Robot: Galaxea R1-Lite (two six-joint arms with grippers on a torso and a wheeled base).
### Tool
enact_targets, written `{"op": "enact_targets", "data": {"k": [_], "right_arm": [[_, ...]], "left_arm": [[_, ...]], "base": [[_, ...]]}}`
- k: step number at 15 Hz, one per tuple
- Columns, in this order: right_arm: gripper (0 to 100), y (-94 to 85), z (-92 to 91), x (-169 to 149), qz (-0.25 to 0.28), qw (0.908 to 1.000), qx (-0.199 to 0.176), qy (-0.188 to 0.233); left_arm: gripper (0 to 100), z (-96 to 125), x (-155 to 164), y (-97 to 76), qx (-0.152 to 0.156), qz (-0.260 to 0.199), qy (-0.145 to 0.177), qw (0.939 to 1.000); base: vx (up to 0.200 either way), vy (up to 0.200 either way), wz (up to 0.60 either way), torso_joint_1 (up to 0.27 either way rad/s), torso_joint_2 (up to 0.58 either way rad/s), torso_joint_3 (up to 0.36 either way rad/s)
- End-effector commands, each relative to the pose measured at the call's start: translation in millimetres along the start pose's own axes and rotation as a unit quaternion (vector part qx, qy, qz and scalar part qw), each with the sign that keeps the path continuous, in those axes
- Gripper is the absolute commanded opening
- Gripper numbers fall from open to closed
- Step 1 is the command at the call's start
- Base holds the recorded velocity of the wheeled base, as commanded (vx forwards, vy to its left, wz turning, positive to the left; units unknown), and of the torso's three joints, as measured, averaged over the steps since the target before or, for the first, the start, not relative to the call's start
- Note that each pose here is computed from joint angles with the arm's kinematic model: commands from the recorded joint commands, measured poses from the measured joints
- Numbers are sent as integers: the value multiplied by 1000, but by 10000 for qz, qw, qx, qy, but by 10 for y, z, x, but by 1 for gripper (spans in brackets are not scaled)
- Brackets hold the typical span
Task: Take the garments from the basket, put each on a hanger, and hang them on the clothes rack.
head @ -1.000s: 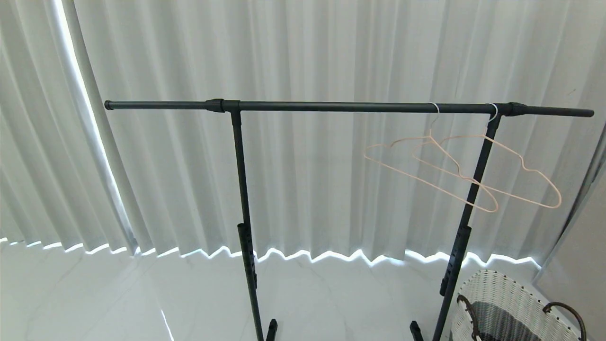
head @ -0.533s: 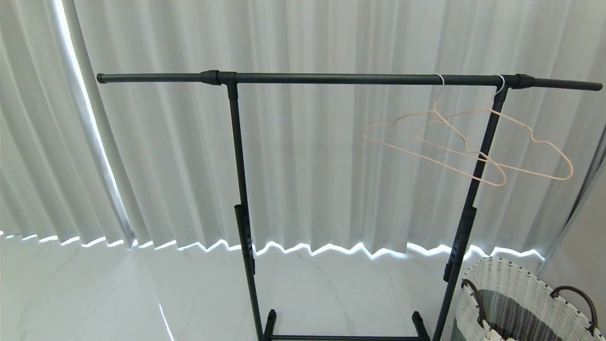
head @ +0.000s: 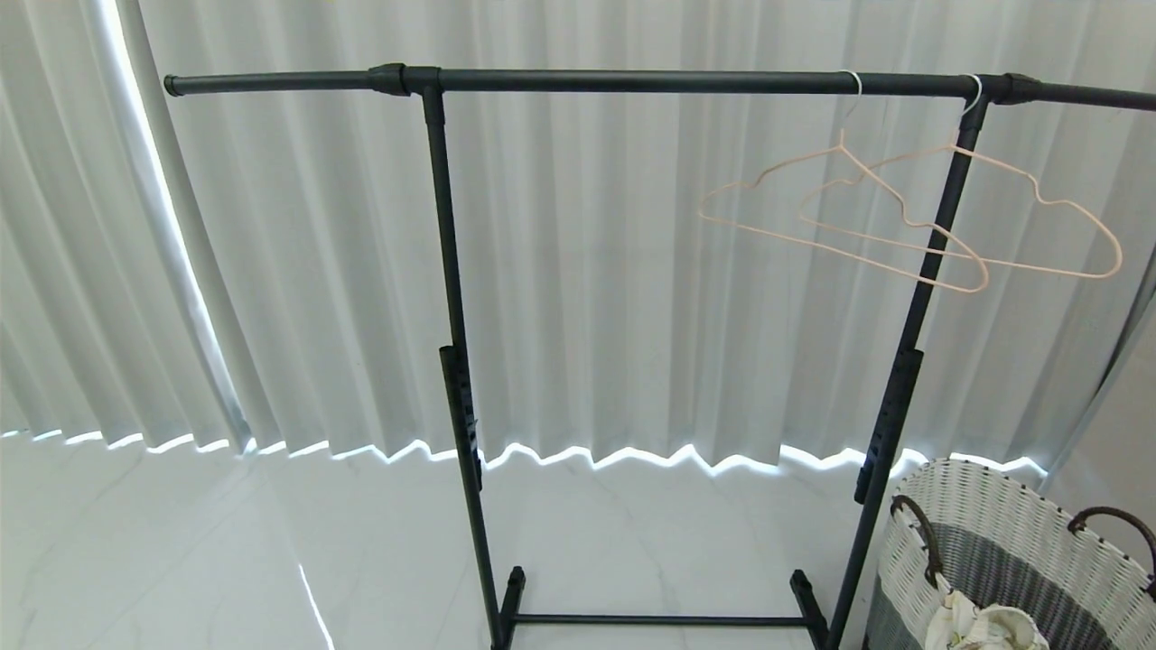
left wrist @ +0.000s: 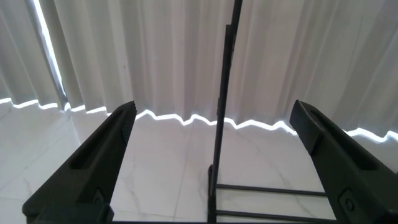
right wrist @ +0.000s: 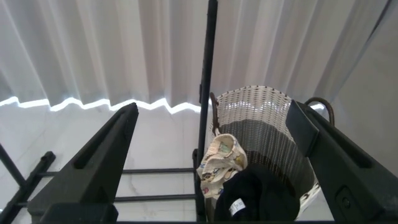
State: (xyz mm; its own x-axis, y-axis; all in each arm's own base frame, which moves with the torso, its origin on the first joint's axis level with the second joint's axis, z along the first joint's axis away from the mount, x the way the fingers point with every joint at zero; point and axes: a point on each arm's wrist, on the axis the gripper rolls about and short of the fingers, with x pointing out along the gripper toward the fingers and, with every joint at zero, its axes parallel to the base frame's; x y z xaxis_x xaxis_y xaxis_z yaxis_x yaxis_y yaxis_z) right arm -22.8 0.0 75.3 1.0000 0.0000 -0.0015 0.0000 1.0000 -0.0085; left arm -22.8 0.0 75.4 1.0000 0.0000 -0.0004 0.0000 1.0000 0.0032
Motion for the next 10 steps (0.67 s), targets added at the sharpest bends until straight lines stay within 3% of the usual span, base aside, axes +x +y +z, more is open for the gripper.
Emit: {"op": "enact_targets", "data": {"k": [1, 6, 10], "right_arm": [[100, 0, 0, 0, 0, 10000, 4, 0], [100, 0, 0, 0, 0, 10000, 4, 0], [100, 0, 0, 0, 0, 10000, 4, 0]], "left_arm": [[100, 5, -1, 0, -1, 0, -10, 10000], [100, 1, 1, 0, 7, 0, 6, 10000], [100, 0, 0, 0, -1, 0, -2, 10000]], "base": [[0, 0, 0, 0, 0, 0], [0, 0, 0, 0, 0, 0], [-200, 0, 0, 0, 1, 5]]}}
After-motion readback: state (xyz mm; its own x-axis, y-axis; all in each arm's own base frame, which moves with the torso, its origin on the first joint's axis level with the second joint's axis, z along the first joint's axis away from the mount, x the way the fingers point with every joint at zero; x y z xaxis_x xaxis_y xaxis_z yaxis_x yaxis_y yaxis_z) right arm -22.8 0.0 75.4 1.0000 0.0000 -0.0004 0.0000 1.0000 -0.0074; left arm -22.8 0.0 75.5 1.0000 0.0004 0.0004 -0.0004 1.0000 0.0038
